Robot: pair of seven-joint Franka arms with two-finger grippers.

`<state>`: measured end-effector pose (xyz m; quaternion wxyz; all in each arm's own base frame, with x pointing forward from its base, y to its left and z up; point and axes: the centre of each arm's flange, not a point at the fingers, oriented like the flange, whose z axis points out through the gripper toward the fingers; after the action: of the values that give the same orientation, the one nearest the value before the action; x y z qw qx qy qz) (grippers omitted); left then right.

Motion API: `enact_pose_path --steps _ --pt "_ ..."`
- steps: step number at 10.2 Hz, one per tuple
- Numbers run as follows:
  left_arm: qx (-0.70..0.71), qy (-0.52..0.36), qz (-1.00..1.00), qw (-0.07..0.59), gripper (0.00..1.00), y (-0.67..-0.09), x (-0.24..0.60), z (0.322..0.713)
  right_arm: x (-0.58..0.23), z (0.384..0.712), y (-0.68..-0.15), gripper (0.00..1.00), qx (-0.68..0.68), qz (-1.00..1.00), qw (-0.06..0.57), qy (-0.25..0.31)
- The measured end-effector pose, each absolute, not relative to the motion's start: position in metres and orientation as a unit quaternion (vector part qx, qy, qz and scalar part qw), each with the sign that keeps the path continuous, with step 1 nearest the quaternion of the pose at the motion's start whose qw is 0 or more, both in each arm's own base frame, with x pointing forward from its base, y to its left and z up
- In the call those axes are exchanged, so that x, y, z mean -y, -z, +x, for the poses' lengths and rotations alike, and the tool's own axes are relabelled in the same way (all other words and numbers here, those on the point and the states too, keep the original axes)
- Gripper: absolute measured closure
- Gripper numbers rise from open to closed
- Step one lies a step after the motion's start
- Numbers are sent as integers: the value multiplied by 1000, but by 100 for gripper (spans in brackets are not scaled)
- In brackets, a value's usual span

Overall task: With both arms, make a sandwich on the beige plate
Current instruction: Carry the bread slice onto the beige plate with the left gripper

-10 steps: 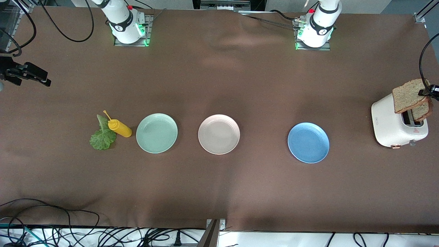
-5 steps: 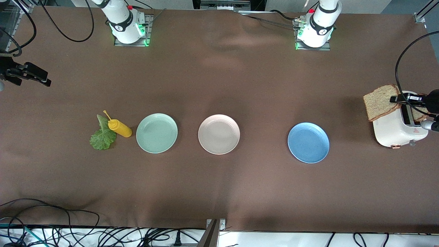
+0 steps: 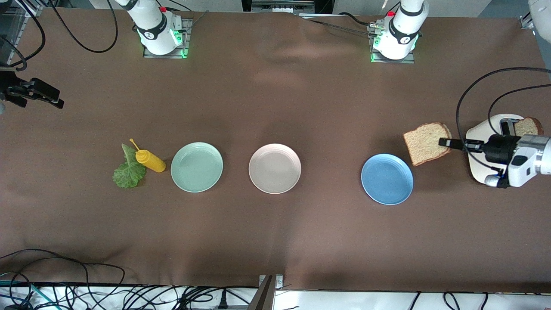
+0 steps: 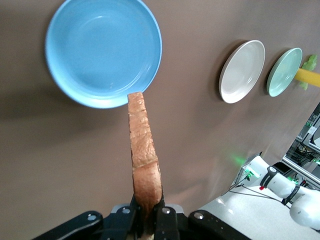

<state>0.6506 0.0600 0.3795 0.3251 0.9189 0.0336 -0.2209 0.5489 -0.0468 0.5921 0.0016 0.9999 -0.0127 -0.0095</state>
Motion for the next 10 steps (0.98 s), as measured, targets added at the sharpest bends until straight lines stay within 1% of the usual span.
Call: enact_pose_path --steps 3,5,8,10 --pt "-62 204 898 385 90 -340 14 666 47 549 -592 0 13 1000 2 9" --pt "-82 198 882 420 90 -331 62 672 47 549 -592 0 13 1000 2 9" --pt "-110 181 860 464 90 -307 130 681 47 549 -592 0 12 1000 2 10" --pt "-134 174 850 479 90 -275 173 681 46 549 -592 0 12 1000 2 10"
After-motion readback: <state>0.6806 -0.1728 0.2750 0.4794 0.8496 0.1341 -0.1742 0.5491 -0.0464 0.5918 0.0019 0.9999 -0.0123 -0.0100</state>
